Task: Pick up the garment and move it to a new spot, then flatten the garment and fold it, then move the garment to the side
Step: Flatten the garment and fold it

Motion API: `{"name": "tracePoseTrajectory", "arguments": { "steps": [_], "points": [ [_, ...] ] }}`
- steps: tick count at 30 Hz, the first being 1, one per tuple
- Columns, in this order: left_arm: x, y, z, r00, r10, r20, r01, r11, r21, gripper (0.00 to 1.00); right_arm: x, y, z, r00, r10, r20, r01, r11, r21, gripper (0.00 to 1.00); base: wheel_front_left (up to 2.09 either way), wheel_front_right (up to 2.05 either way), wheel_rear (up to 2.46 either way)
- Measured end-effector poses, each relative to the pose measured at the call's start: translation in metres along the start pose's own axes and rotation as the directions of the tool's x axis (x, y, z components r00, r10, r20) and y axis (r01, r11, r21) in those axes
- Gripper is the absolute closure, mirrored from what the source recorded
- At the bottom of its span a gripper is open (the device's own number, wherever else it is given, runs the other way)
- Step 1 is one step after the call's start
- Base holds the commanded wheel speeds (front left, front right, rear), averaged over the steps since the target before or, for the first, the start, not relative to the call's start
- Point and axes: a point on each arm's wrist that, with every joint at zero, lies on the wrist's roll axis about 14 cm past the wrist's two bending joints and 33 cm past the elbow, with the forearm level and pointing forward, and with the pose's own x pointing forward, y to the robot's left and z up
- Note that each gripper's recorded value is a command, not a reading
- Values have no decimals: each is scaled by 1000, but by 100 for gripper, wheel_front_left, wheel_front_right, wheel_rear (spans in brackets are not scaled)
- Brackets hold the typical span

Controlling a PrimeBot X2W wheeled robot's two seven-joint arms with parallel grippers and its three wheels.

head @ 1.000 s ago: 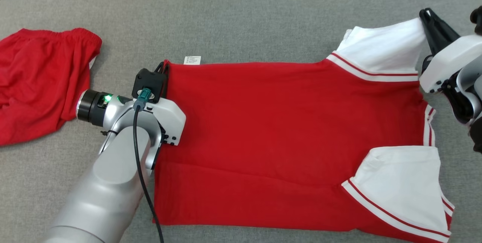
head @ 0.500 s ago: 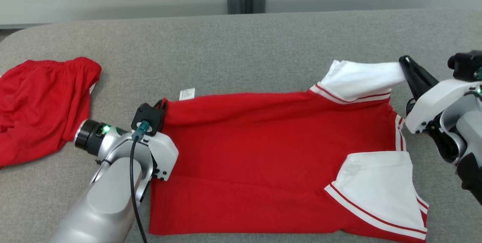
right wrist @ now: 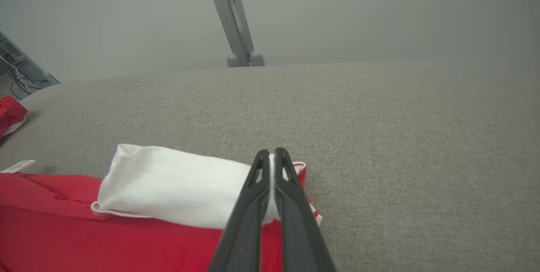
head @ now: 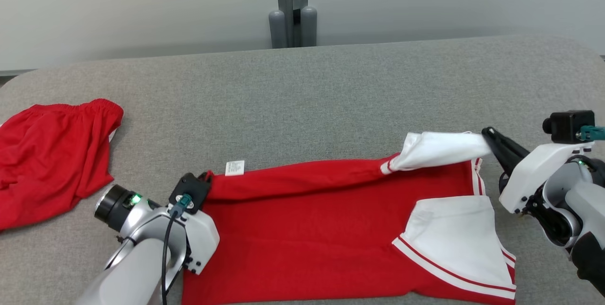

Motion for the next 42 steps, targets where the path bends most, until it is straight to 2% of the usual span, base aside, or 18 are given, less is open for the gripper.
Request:
{"name": "tracePoseTrajectory", "arguments": {
  "steps": [13,23,42],
  "points": [
    [-22,-19,-6,995,-98,-31,101,989,106,100,-22,8,-24,988,46,-149,-39,998,51,100,0,0,0],
    [-39,-30,-10,985,-158,-65,166,975,149,100,-37,11,-43,955,78,-286,-52,994,95,100,0,0,0],
    [-51,-18,-8,983,-163,-87,178,960,217,100,-52,22,-57,903,158,-400,-82,976,200,100,0,0,0]
  ]
}}
